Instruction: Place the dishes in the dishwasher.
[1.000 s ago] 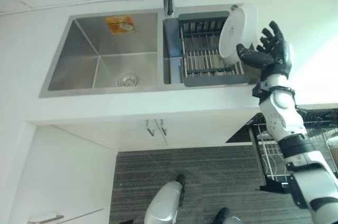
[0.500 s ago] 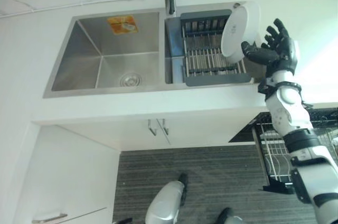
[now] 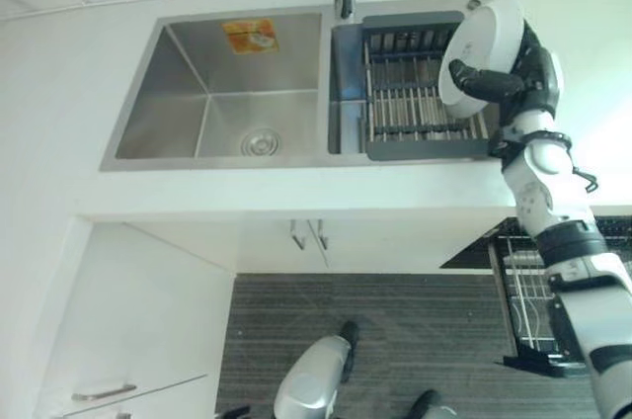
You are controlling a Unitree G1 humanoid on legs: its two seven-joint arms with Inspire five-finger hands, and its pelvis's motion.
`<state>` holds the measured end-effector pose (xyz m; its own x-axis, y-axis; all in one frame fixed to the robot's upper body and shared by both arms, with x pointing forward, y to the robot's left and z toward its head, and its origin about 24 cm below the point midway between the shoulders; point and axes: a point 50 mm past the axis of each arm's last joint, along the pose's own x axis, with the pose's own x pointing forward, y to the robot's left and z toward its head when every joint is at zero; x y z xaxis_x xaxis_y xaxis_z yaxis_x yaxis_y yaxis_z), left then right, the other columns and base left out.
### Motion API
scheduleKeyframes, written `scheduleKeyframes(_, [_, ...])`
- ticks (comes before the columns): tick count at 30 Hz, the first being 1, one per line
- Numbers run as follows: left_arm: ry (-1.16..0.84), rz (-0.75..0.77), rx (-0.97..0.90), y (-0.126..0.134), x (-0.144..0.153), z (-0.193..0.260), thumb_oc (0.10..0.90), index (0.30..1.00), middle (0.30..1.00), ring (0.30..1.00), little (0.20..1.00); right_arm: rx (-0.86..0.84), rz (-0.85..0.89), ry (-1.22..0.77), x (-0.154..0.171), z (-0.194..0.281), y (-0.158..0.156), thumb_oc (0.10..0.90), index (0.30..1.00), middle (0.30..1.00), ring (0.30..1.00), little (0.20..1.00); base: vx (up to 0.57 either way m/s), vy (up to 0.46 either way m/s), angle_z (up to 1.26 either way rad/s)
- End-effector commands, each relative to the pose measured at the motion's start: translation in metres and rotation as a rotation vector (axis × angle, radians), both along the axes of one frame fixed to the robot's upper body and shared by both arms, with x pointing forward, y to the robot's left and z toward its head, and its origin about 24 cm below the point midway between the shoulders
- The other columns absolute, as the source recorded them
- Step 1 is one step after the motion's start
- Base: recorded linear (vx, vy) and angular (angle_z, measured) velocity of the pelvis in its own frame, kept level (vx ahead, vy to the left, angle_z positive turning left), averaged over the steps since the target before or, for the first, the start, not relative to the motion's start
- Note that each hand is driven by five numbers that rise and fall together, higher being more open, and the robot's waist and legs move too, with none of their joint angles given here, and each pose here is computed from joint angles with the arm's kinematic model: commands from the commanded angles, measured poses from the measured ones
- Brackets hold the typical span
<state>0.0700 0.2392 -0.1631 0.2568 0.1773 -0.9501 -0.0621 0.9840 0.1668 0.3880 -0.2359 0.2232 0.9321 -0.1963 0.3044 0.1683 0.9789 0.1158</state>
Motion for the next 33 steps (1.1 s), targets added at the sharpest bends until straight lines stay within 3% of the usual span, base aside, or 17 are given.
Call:
scheduleKeyframes(1, [0.104,-0.06,0.086,0.03,-0.034,0.004,0.8,0.9,0.9,0.9,0.9,-0.043,0.022,-0.24,-0.007,0.08,-0.008,0.772,0.858,0.858,0.858,0.858,0.03,0.038,0.03])
scheduleKeyframes(2, [0.104,-0.062,0.087,0.03,-0.035,0.004,0.8,0.9,0.9,0.9,0.9,-0.05,0.006,-0.245,-0.007,0.08,-0.01,0.4,0.3,0.3,0.3,0.3,0.03,0.027,0.04])
scheduleKeyframes(15, [0.066,-0.081,0.078,0.026,-0.026,0.004,0.8,0.9,0.9,0.9,0.9,-0.152,-0.347,-0.389,-0.019,0.099,-0.026,0.4,0.3,0.3,0.3,0.3,-0.03,0.001,0.04])
scheduleKeyframes(22, [0.081,-0.102,0.094,0.025,-0.028,0.003,0.8,0.9,0.9,0.9,0.9,-0.254,-0.464,-0.64,-0.037,0.112,-0.002,0.4,0.3,0.3,0.3,0.3,-0.07,-0.054,-0.01])
scheduleKeyframes(27, [0.107,-0.071,0.095,0.027,-0.033,0.003,0.8,0.9,0.9,0.9,0.9,-0.089,-0.366,-0.889,-0.066,0.109,0.03,0.4,0.3,0.3,0.3,0.3,-0.09,-0.093,-0.15])
scheduleKeyframes(33, [0.126,-0.072,0.11,0.023,-0.035,0.001,0.8,0.9,0.9,0.9,0.9,0.021,-0.271,-0.939,-0.086,0.083,0.048,0.4,0.3,0.3,0.3,0.3,-0.09,-0.113,-0.21])
